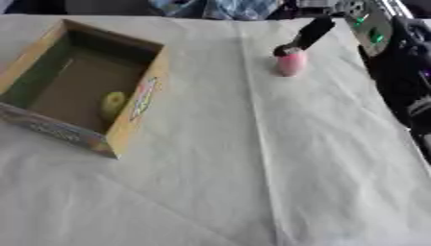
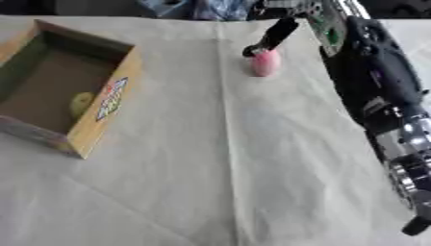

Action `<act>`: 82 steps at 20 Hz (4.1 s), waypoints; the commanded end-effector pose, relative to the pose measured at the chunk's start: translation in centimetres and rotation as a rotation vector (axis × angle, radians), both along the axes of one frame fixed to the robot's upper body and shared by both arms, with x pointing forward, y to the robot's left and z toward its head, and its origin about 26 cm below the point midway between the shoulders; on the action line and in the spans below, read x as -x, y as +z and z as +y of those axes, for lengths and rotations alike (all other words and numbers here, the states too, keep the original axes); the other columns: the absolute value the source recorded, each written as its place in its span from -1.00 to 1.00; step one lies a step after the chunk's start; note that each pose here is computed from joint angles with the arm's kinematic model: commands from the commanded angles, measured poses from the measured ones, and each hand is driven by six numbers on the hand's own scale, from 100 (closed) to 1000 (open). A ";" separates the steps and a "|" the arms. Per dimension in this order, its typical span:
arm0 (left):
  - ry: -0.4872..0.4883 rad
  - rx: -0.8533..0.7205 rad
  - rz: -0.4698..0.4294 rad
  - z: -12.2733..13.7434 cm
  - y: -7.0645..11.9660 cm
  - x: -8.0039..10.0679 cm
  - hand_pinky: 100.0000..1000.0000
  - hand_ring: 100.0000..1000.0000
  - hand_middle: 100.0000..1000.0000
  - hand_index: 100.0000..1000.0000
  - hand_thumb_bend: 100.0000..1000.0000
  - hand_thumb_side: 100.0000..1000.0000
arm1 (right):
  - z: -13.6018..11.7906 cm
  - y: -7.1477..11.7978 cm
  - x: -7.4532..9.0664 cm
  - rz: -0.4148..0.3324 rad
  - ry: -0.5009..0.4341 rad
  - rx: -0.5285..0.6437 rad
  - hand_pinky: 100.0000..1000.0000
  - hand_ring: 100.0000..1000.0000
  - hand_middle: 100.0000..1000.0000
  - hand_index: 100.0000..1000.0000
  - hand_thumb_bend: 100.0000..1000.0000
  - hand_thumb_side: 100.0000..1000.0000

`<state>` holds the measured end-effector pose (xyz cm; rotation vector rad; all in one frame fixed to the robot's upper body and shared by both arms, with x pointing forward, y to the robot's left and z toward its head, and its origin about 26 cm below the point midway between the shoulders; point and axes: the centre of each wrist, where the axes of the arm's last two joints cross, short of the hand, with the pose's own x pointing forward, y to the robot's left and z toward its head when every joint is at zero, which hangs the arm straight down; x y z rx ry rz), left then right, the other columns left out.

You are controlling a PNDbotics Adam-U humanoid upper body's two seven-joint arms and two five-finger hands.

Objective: Pick up objects on the table and place them in the box.

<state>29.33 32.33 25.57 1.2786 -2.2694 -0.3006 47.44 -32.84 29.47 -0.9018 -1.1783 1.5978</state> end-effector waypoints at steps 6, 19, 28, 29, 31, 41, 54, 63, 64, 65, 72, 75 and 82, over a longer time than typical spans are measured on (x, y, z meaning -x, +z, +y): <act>0.011 -0.035 -0.032 0.4 1.2 0.4 0.32 0.57 1.00 0.50 -0.40 1.00 | -2.5 0.5 0.5 -0.005 -0.067 0.046 0.78 0.75 0.70 0.82 0.00 -0.20; 0.007 -0.032 -0.029 0.3 1.2 0.4 0.31 0.56 1.00 0.49 -0.40 1.00 | -3.6 -1.5 0.4 0.000 -0.116 0.062 0.68 0.66 0.62 0.78 0.02 -0.33; 0.007 -0.031 -0.029 0.3 1.1 0.4 0.30 0.54 1.00 0.49 -0.39 1.00 | -3.8 -2.6 0.1 -0.046 -0.188 0.033 0.60 0.60 0.57 0.76 -0.07 -0.40; 0.007 -0.030 -0.028 0.2 1.1 0.3 0.30 0.54 1.00 0.49 -0.39 1.00 | -3.8 -2.6 0.0 -0.049 -0.191 0.028 0.59 0.59 0.55 0.75 -0.09 -0.40; 0.006 -0.029 -0.027 0.2 1.1 0.3 0.30 0.54 1.00 0.49 -0.39 1.00 | -3.8 -2.9 0.0 -0.052 -0.198 0.022 0.58 0.59 0.54 0.75 -0.09 -0.40; 0.003 -0.024 -0.022 0.2 1.0 0.3 0.30 0.53 1.00 0.48 -0.39 1.00 | -3.6 -3.9 -0.4 -0.021 -0.208 0.011 0.51 0.54 0.42 0.64 -0.12 -0.40; 0.002 -0.024 -0.020 0.2 1.1 0.3 0.29 0.52 1.00 0.48 -0.38 1.00 | -3.3 -3.4 -0.4 -0.051 -0.216 -0.085 0.34 0.33 0.10 0.36 -0.40 -0.91; 0.007 -0.029 -0.022 0.3 1.2 0.4 0.29 0.52 1.00 0.48 -0.39 1.00 | -2.9 -2.3 -0.3 -0.045 -0.192 -0.114 0.28 0.26 0.09 0.36 -0.65 -1.00; 0.008 -0.029 -0.021 0.3 1.2 0.4 0.29 0.52 1.00 0.48 -0.39 1.00 | -2.8 -2.1 -0.2 -0.048 -0.190 -0.122 0.27 0.25 0.08 0.35 -0.63 -1.00; 0.009 -0.029 -0.022 0.3 1.2 0.4 0.29 0.52 1.00 0.48 -0.39 1.00 | -2.8 -1.9 -0.2 -0.050 -0.189 -0.130 0.27 0.25 0.08 0.35 -0.63 -1.00; 0.012 -0.034 -0.026 0.4 1.3 0.4 0.29 0.51 1.00 0.48 -0.38 1.00 | -2.0 0.1 0.3 -0.095 -0.164 -0.203 0.21 0.20 0.02 0.31 -0.90 -1.00; 0.013 -0.035 -0.029 0.4 1.3 0.4 0.29 0.51 1.00 0.48 -0.38 1.00 | -1.5 1.4 0.7 -0.124 -0.142 -0.232 0.20 0.19 0.02 0.31 -0.94 -1.00; 0.018 -0.027 -0.040 0.4 1.3 0.4 0.29 0.52 1.00 0.49 -0.37 1.00 | 1.7 5.1 2.3 -0.200 0.001 -0.274 0.18 0.18 0.02 0.32 -1.00 -1.00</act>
